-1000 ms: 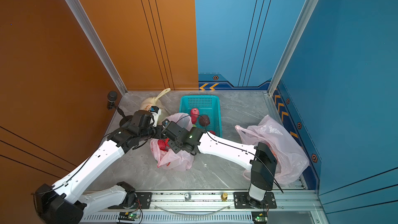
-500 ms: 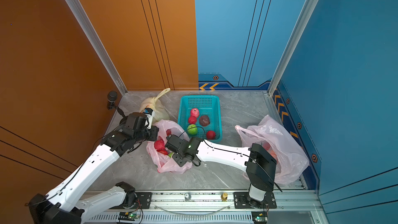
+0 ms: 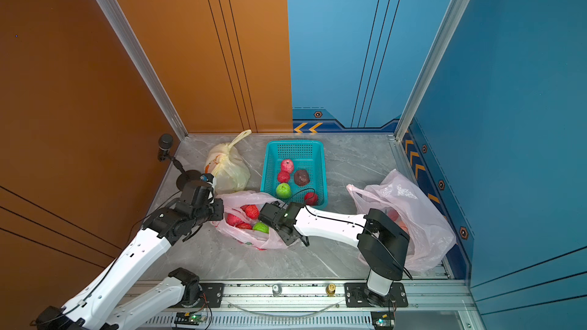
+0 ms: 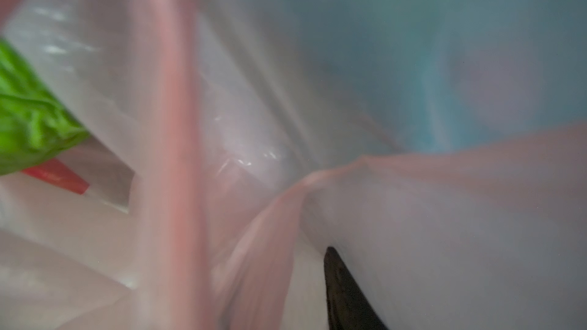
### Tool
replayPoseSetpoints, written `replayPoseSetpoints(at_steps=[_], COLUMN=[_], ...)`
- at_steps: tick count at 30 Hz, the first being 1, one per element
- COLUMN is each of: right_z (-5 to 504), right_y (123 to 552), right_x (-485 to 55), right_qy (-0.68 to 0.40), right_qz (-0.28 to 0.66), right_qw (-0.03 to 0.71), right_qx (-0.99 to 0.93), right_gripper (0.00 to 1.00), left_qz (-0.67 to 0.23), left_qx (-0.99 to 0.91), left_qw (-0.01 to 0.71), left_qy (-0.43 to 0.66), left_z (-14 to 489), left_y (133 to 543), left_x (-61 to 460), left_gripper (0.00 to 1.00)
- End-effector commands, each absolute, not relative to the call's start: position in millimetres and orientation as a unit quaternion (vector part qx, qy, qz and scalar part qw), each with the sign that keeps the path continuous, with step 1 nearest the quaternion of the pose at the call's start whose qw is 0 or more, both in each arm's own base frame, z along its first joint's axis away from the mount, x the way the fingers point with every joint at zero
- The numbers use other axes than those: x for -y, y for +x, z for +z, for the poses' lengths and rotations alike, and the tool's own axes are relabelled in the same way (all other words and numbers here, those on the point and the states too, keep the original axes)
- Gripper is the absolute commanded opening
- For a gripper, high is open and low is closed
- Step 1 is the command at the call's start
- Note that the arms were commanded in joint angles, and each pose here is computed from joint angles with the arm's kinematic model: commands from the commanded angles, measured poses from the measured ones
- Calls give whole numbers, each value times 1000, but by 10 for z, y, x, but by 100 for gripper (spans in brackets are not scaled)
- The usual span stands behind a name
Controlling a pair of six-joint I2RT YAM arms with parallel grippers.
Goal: Untie the knot of a plastic bag & take out the apple
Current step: Untie the plastic bag at the center of the board.
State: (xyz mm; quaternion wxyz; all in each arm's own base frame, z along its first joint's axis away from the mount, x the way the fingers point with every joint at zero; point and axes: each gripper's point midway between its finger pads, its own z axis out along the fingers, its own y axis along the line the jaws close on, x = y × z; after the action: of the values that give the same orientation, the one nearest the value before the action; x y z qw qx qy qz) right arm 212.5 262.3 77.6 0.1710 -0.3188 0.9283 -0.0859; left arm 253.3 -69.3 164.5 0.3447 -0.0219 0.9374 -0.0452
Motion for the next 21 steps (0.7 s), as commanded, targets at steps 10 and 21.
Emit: replayPoseSetpoints(at_steps=[10, 21], right_z=[2207, 1676], right_y=[1784, 1932], right_x=[-3656, -4120], right_qy=[-400, -354], right_qz=[252, 250], right_qw=[257, 217], right_qx=[-843, -875], right_gripper=[42, 37], left_qz=[-84, -80], left_qx=[-934, -932], left_qw=[345, 350], left_qy=[-37, -39], left_z=[1524, 1456], left_y=[2399, 2371], left_x=[850, 894], left_gripper=[20, 19])
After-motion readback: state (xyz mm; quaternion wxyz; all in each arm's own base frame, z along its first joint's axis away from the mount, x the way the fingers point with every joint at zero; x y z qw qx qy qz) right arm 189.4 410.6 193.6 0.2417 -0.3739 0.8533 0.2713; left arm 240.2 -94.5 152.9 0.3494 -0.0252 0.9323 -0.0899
